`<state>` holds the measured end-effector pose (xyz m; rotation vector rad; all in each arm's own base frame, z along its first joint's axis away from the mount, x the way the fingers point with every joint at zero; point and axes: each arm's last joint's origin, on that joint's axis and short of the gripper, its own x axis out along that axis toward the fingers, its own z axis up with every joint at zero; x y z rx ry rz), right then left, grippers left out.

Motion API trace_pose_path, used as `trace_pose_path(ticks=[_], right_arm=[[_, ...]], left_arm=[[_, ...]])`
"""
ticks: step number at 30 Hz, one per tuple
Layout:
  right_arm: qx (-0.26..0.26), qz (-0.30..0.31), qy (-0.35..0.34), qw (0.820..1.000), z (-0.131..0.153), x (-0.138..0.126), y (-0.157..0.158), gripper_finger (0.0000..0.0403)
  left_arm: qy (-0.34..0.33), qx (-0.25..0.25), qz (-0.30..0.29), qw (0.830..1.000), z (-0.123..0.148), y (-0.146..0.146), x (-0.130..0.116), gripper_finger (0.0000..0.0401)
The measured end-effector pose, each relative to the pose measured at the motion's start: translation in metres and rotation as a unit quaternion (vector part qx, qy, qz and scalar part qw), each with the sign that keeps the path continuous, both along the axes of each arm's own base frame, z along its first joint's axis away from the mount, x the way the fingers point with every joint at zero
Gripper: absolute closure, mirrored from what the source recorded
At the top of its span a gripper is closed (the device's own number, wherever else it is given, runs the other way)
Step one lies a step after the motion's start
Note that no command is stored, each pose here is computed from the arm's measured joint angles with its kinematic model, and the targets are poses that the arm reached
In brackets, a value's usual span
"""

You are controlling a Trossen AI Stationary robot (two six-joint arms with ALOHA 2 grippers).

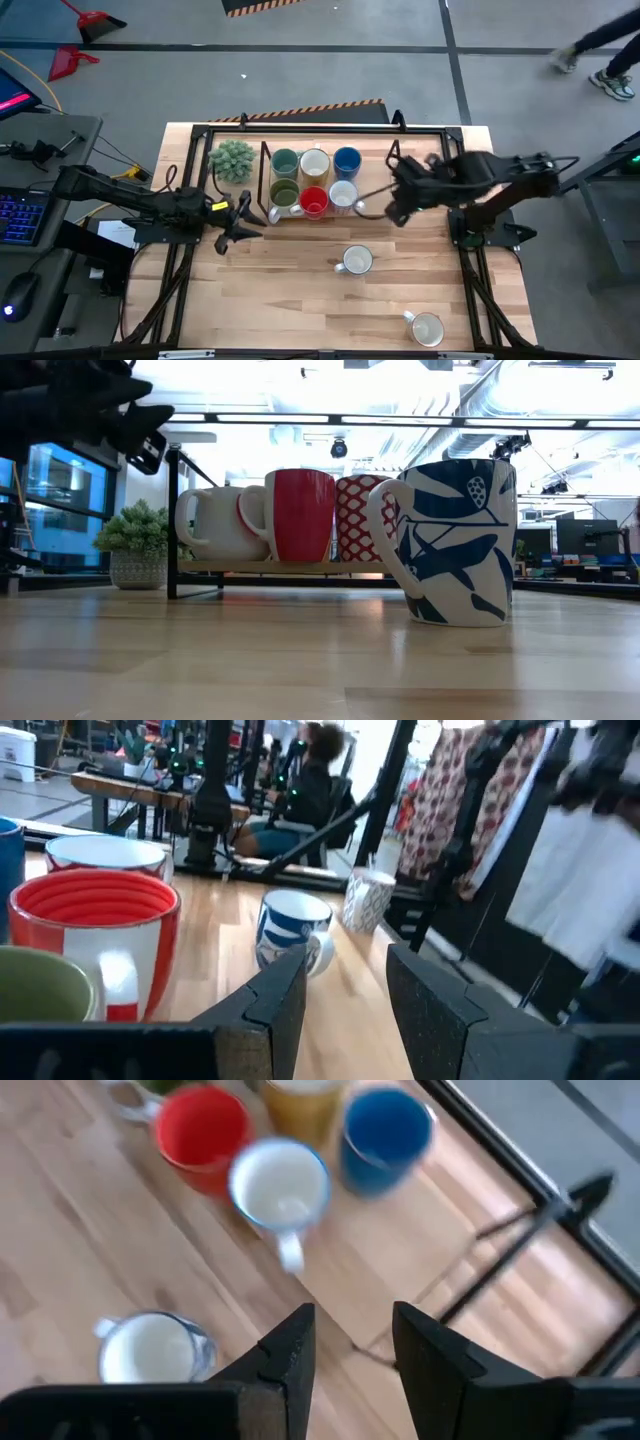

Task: Place coffee mugs
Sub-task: Put the blue patterned mug on the shelf

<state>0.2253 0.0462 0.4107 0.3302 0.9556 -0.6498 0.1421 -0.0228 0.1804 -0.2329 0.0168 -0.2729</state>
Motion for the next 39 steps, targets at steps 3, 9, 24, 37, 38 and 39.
trace_pose_path(ticks=[3,9,24,37,38,39], right_arm=[[0.012,-0.012,-0.017,1.000,-0.025,-0.025,0.001,0.0288],[0.053,0.038,-0.109,0.992,-0.081,-0.055,0.004,0.0288],[0.109,0.186,-0.369,0.904,-0.194,-0.084,0.009,0.0289],[0.156,0.313,-0.507,0.788,-0.211,-0.089,0.015,0.0288],[0.156,0.324,-0.509,0.782,-0.209,-0.088,0.016,0.0288],[0.153,0.333,-0.513,0.777,-0.206,-0.088,0.016,0.0288]], left_arm=[[-0.003,-0.027,0.014,1.000,0.002,0.001,0.000,0.0272],[-0.034,-0.052,0.053,0.997,0.009,0.003,0.000,0.0272],[-0.073,-0.058,0.052,0.994,0.028,0.003,0.003,0.0272],[-0.094,-0.056,0.072,0.991,0.048,0.003,0.009,0.0272],[-0.093,-0.056,0.072,0.991,0.049,0.003,0.010,0.0272],[-0.091,-0.055,0.072,0.992,0.049,0.003,0.011,0.0272]])
